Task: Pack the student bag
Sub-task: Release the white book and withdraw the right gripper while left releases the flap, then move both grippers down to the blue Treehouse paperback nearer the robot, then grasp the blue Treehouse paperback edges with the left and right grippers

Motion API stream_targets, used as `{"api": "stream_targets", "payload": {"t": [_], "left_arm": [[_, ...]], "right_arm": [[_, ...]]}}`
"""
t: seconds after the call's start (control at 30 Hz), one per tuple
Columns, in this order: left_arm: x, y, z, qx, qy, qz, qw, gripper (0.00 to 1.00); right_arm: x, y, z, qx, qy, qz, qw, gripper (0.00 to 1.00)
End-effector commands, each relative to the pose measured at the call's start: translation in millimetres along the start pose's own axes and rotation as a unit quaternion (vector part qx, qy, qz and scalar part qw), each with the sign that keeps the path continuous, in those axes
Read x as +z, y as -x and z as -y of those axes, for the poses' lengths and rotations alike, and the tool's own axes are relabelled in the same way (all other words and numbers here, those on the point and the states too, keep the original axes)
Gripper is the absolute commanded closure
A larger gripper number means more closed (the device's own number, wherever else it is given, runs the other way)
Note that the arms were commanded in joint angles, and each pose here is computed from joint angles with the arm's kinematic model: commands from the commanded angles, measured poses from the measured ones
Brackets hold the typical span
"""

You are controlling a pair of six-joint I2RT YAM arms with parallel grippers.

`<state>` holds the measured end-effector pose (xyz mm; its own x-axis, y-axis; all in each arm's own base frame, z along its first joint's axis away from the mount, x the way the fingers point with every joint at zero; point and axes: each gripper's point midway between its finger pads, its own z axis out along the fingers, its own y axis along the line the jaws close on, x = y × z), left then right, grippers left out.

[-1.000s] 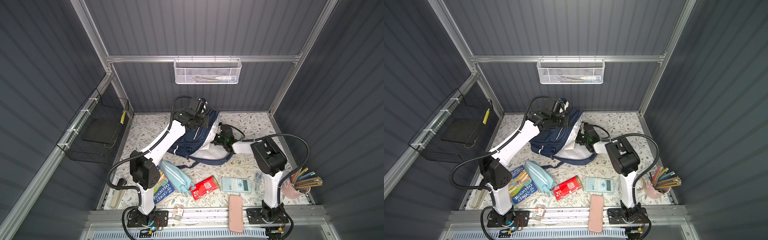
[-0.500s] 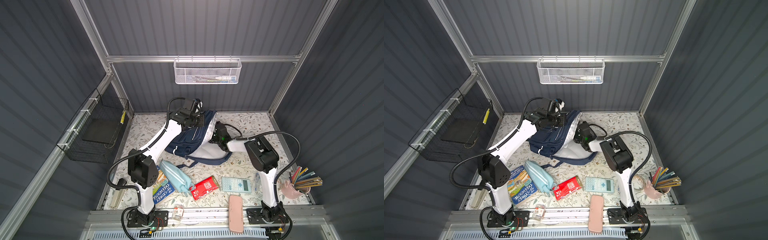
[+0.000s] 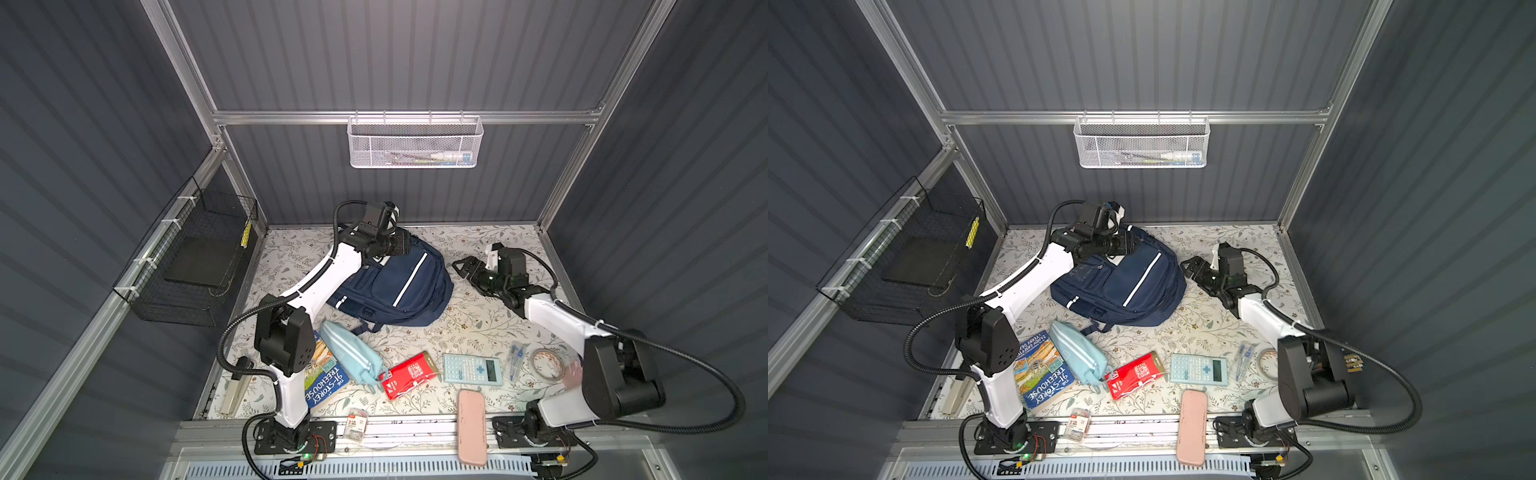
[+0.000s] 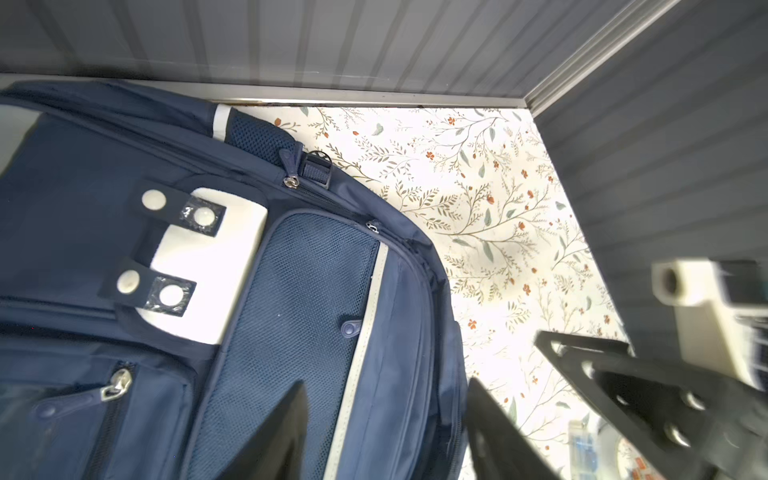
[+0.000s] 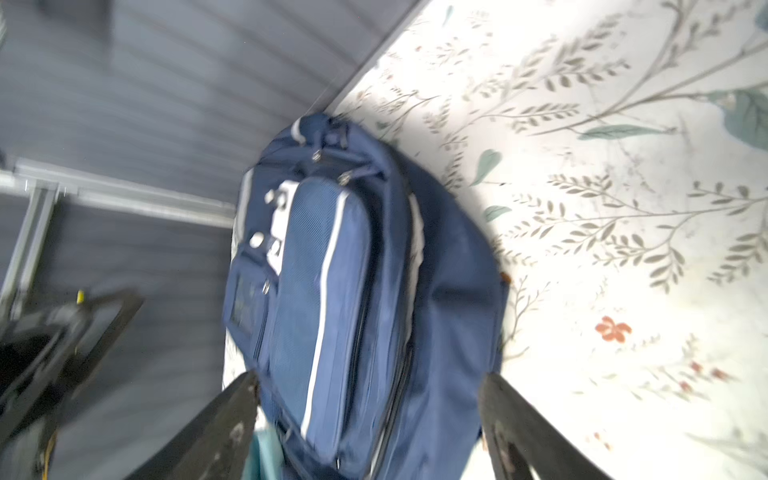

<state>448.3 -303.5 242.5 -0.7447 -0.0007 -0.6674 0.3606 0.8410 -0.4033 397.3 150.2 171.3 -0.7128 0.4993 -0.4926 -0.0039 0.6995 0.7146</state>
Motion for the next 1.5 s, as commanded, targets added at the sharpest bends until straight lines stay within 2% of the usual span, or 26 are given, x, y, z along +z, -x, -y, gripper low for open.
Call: {"api": "stream_targets", "payload": {"t": [0.0, 0.07, 0.23, 0.3, 0.4, 0.47, 0.57, 0.63, 0.7, 0.77, 0.87, 0.9, 0.97, 1.13, 1.23, 1.3, 1.4, 1.47], "left_arm": [[-35.3, 12.7, 6.2, -0.006, -0.006, 0.03, 1.0, 0.11], [-53.6, 6.4, 2.3, -0.018, -0.004, 0.031, 0.999, 0.0], [-103.2, -36.1, -42.7, -0.108, 0.015, 0.011, 0.994, 0.0], [-121.0, -68.7, -76.5, -0.131, 0.076, -0.008, 0.988, 0.04], [-144.2, -116.5, -112.6, -0.154, 0.163, -0.05, 0.973, 0.02], [-145.1, -150.4, -119.1, -0.176, 0.17, -0.088, 0.966, 0.03], [-149.4, -188.6, -138.1, -0.212, 0.202, -0.115, 0.949, 0.03], [-158.0, -206.9, -152.2, -0.233, 0.226, -0.123, 0.938, 0.04], [-167.7, -221.4, -167.7, -0.243, 0.26, -0.123, 0.927, 0.04], [-178.0, -242.3, -186.1, -0.27, 0.291, -0.14, 0.907, 0.04], [-187.7, -257.8, -195.8, -0.318, 0.296, -0.136, 0.891, 0.07], [-191.9, -261.9, -200.2, -0.332, 0.301, -0.129, 0.885, 0.08], [-202.6, -274.0, -211.3, -0.377, 0.32, -0.115, 0.862, 0.12], [-196.7, -301.3, -220.1, -0.435, 0.319, -0.101, 0.836, 0.16], [-201.7, -300.4, -228.9, -0.433, 0.34, -0.073, 0.832, 0.16], [-205.8, -311.1, -236.0, -0.434, 0.365, -0.079, 0.82, 0.16], [-195.2, -327.1, -235.8, -0.467, 0.355, -0.08, 0.806, 0.14], [-186.6, -330.0, -235.6, -0.484, 0.338, -0.066, 0.804, 0.14]], "right_arm": [[-27.9, -28.9, -16.2, -0.102, -0.002, -0.059, 0.993, 0.14], [-37.1, -51.5, -38.7, -0.133, 0.029, -0.102, 0.985, 0.13], [-46.1, -131.1, -95.6, -0.213, 0.1, -0.209, 0.949, 0.12], [-44.1, -162.8, -114.2, -0.218, 0.127, -0.246, 0.936, 0.13], [-33.8, -210.7, -139.7, -0.225, 0.161, -0.297, 0.914, 0.18], [-26.5, -244.9, -157.8, -0.242, 0.173, -0.334, 0.894, 0.22], [-16.4, -281.9, -182.6, -0.251, 0.206, -0.37, 0.871, 0.29], [-9.5, -300.5, -194.3, -0.26, 0.211, -0.388, 0.858, 0.35], [-5.8, -320.6, -207.1, -0.293, 0.215, -0.405, 0.839, 0.44], [-6.7, -343.4, -220.4, -0.31, 0.237, -0.428, 0.815, 0.53], [0.9, -367.6, -227.4, -0.298, 0.26, -0.452, 0.8, 0.64], [4.9, -373.6, -226.8, -0.294, 0.257, -0.462, 0.796, 0.65], [14.0, -386.2, -225.4, -0.291, 0.252, -0.479, 0.789, 0.67], [37.2, -402.6, -219.6, -0.283, 0.229, -0.501, 0.785, 0.69], [52.2, -413.2, -211.4, -0.26, 0.203, -0.519, 0.789, 0.7], [62.9, -420.5, -202.7, -0.241, 0.181, -0.528, 0.794, 0.69], [82.5, -422.6, -177.2, -0.24, 0.106, -0.522, 0.811, 0.67], [92.8, -415.3, -163.1, -0.232, 0.057, -0.51, 0.826, 0.65]]}}
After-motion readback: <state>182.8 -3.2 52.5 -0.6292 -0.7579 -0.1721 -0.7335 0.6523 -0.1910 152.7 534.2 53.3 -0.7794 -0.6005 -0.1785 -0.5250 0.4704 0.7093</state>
